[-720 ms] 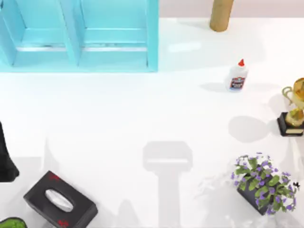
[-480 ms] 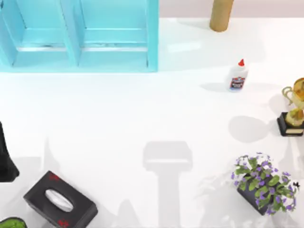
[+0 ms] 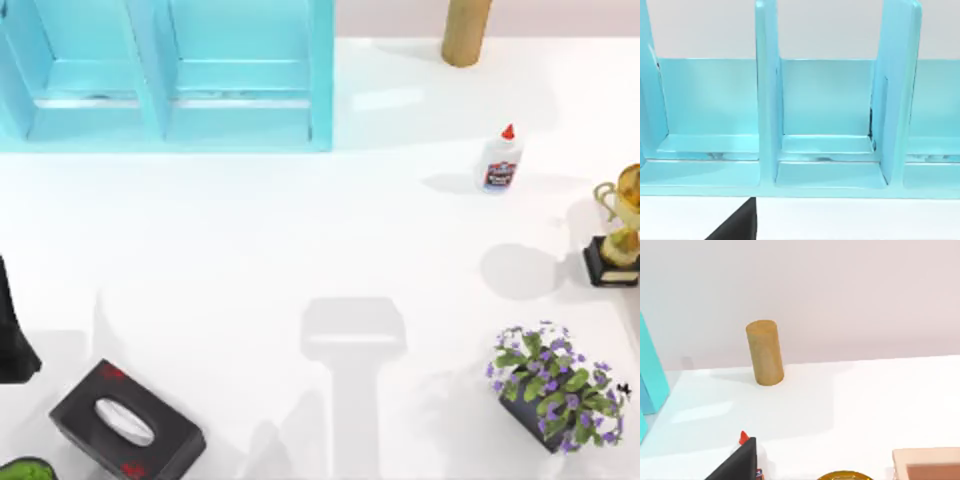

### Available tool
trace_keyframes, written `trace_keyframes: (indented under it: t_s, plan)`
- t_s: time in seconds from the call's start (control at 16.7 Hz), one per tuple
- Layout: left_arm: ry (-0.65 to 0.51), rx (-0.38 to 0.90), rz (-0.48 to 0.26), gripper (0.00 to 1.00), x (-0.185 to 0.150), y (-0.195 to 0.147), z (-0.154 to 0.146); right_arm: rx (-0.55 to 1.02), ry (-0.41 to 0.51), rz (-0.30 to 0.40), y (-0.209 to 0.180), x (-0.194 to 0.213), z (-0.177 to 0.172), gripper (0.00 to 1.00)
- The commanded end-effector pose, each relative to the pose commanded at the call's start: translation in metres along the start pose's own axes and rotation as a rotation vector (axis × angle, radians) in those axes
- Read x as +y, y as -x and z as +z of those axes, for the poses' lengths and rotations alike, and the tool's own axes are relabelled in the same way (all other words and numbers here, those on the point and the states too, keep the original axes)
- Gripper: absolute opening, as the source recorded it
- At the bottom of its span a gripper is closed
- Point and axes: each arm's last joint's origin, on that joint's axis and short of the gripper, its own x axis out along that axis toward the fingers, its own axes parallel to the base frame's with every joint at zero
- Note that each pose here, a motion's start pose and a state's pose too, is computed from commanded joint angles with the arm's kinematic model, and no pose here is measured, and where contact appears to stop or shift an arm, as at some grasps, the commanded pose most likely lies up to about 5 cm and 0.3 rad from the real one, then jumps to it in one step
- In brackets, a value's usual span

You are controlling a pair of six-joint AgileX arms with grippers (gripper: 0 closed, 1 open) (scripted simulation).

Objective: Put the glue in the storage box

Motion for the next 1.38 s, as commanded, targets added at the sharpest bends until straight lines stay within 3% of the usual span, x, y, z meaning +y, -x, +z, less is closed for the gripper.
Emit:
trace_keyframes:
  t_s: [0.18, 0.3, 0.48, 0.72, 1.02, 1.38]
  plan:
    - [0.000, 0.000, 0.000, 1.00, 0.000, 0.000, 0.000, 0.135, -0.030, 0.004, -0.052, 0.017, 0.041, 1.00]
    - [0.000, 0.000, 0.000, 1.00, 0.000, 0.000, 0.000, 0.243, -0.039, -0.003, -0.097, 0.031, 0.049, 1.00]
    - [0.000, 0.000, 0.000, 1.00, 0.000, 0.000, 0.000, 0.402, -0.032, -0.023, -0.157, 0.055, 0.032, 1.00]
    - [0.000, 0.000, 0.000, 1.00, 0.000, 0.000, 0.000, 0.571, 0.011, -0.050, -0.209, 0.088, -0.012, 1.00]
    - [0.000, 0.000, 0.000, 1.00, 0.000, 0.000, 0.000, 0.706, 0.070, -0.094, -0.238, 0.112, -0.062, 1.00]
    - [0.000, 0.000, 0.000, 1.00, 0.000, 0.000, 0.000, 0.718, 0.073, -0.104, -0.240, 0.112, -0.066, 1.00]
